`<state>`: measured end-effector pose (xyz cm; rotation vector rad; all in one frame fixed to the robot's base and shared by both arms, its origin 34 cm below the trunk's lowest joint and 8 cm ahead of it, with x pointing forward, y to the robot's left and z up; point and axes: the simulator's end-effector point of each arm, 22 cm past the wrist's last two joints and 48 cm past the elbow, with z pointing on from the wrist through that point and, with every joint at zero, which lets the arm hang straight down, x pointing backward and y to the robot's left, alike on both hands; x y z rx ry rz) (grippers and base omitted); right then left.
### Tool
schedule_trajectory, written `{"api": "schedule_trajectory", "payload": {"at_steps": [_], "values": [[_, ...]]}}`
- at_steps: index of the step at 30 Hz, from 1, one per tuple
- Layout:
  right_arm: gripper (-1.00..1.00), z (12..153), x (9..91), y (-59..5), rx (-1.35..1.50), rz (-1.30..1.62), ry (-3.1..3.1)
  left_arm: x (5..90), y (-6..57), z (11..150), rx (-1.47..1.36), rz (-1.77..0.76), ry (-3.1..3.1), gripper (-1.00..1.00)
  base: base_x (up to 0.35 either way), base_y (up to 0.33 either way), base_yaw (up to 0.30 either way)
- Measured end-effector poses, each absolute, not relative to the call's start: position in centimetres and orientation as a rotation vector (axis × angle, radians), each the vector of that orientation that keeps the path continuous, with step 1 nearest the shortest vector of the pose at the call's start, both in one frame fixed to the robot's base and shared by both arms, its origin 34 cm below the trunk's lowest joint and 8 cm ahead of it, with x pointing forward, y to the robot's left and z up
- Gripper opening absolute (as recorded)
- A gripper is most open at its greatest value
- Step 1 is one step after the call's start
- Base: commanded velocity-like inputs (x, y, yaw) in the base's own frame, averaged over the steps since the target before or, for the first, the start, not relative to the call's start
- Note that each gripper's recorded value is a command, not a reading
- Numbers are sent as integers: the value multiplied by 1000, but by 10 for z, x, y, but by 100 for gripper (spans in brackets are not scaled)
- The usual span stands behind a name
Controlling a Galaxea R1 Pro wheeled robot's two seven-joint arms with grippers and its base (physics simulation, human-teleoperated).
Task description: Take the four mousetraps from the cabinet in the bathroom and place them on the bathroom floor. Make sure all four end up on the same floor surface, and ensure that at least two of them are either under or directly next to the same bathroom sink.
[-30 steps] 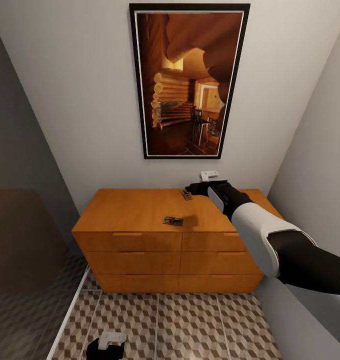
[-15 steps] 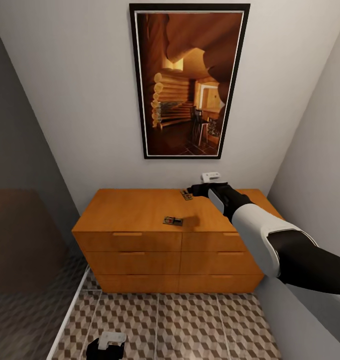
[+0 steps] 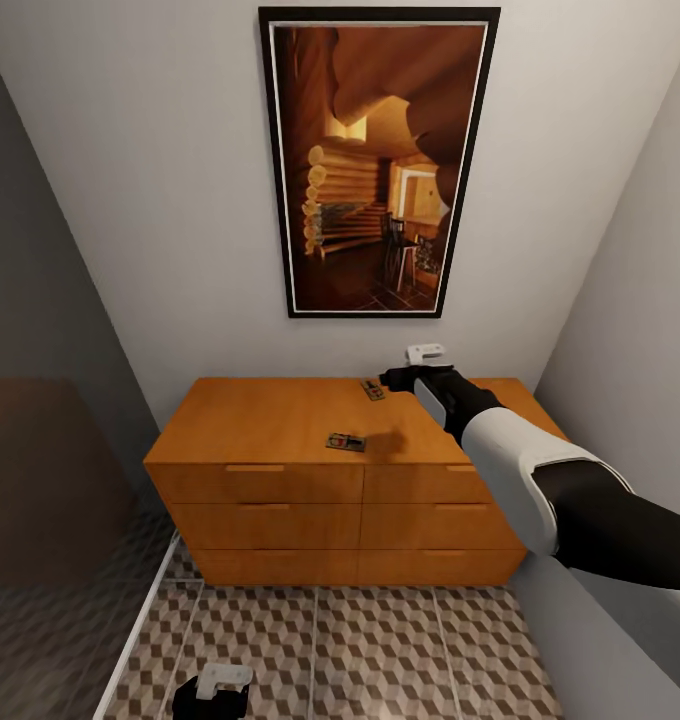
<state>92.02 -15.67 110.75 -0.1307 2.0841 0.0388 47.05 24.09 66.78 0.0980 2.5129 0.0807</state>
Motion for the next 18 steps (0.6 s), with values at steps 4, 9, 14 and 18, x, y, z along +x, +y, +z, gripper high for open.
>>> {"api": "schedule_trajectory", "payload": {"at_steps": [4,9,14,18], "values": [[100,1109,921,-159,-120,25,2079,471,241,668,98,81,2513,100,0,0,0],[100,1109,922,-162,-112,18,2075,471,241,668,98,81,2513,100,0,21,0],[100,1110,922,-163,-106,13,2073,471,242,668,98,82,2513,100,-22,123,0],[100,1110,922,-165,-77,18,2075,471,242,668,99,82,2513,100,-69,184,0]]}}
